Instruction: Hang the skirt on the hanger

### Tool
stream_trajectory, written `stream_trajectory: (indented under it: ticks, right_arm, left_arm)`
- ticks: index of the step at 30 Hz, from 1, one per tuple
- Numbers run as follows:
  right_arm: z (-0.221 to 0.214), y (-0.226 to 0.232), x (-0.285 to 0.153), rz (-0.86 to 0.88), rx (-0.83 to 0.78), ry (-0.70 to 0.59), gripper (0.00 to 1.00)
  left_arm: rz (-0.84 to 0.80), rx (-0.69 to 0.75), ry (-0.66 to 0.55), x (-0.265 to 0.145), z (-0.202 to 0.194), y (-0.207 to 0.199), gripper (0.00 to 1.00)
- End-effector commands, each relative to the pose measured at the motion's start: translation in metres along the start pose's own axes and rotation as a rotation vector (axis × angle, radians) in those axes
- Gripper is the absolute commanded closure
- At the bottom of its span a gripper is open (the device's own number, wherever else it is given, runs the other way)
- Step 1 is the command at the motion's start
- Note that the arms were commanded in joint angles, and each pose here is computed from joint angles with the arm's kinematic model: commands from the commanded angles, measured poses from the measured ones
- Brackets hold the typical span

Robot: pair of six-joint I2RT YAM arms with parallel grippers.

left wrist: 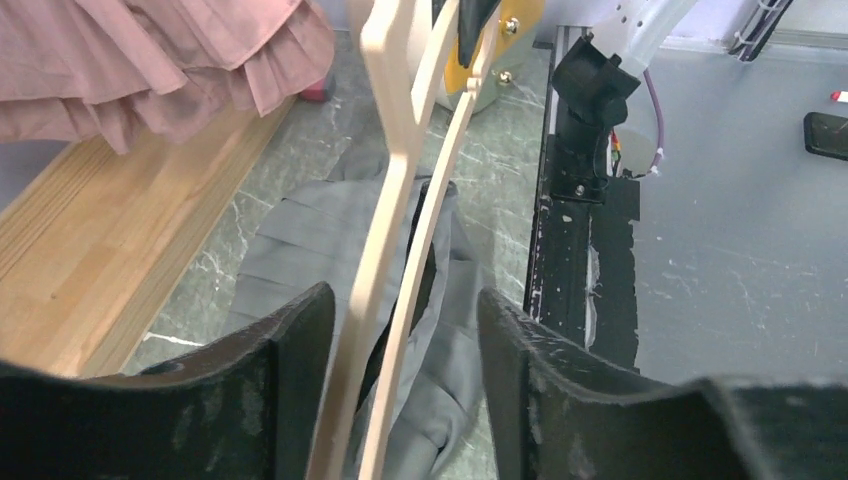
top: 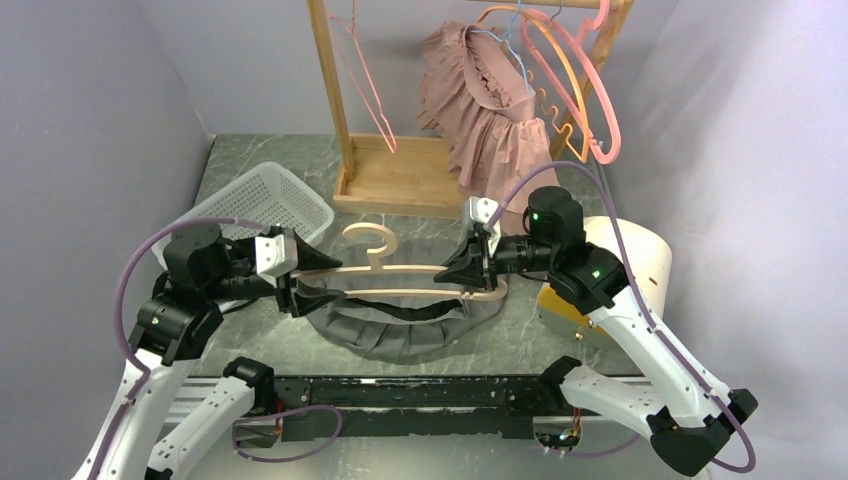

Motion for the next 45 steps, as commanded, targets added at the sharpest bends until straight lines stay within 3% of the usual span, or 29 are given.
stream_trajectory:
  ticks: [1,3,5,9,11,14,17,22,28,31,33,39,41,43,45]
  right_arm:
    - [0.012,0.006,-0.005,0.039,-0.062,-0.041,1.00]
    - [0.012,0.008,-0.006,0.053,-0.067,-0.042,1.00]
    - [0.012,0.008,-0.006,0.057,-0.071,-0.040,1.00]
    - [0.012,0.008,-0.005,0.059,-0.069,-0.040,1.00]
    - [0.014,0.007,-0.005,0.045,-0.058,-0.045,0.96]
    - [0.021,0.004,-0.003,0.037,-0.040,-0.076,0.62]
    - [0.031,0.001,0.007,0.070,-0.008,-0.140,0.45]
    - [0.042,-0.006,0.039,0.083,-0.016,-0.165,0.39]
    - [0.043,-0.018,0.076,0.097,0.030,-0.129,0.38]
    - [0.042,-0.020,0.085,0.112,0.061,-0.144,0.39]
    - [0.039,-0.019,0.090,0.132,0.070,-0.144,0.46]
    - [0.035,-0.020,0.094,0.135,0.081,-0.155,0.88]
    - [0.035,-0.019,0.093,0.127,0.076,-0.159,1.00]
    - [0.033,-0.023,0.091,0.071,0.072,-0.150,1.00]
    - [0.028,-0.026,0.086,0.008,0.046,-0.123,1.00]
  left_arm:
    - [-0.037,-0.007,0.026,0.007,-0.010,0.007,0.45]
    - [0.000,-0.014,0.039,0.007,-0.011,0.013,0.48]
    - [0.014,-0.013,0.045,0.007,-0.010,0.015,0.59]
    - [-0.026,0.010,0.048,0.008,-0.011,0.013,0.92]
    - [-0.011,-0.002,0.048,0.008,-0.011,0.014,0.93]
    - [-0.022,-0.020,0.042,0.010,-0.008,0.016,0.93]
    - [-0.054,-0.027,0.032,0.014,-0.004,0.018,0.93]
    - [-0.080,-0.039,0.028,0.020,-0.007,0.022,0.93]
    - [-0.083,-0.025,0.019,0.020,-0.006,0.023,0.93]
    - [-0.078,-0.025,0.015,0.020,-0.007,0.022,0.93]
    - [-0.068,-0.024,0.013,0.019,-0.007,0.022,0.93]
    - [-0.034,-0.039,0.012,0.017,-0.007,0.022,0.92]
    - [-0.006,-0.063,0.007,0.017,-0.007,0.023,0.83]
    - [0.064,-0.103,-0.002,0.016,-0.007,0.028,0.64]
    - [0.174,-0.173,-0.007,0.014,-0.009,0.034,0.53]
Point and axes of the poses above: each gripper's point midway between its finger pads, its own x axis out along the fingers, its own y axis along the line the jaws close on, z = x × y, the point moved 7 cm from there along -x, back along the fingers, and after that the axes turned 5 degrees about -x, right-handed, at the moved point
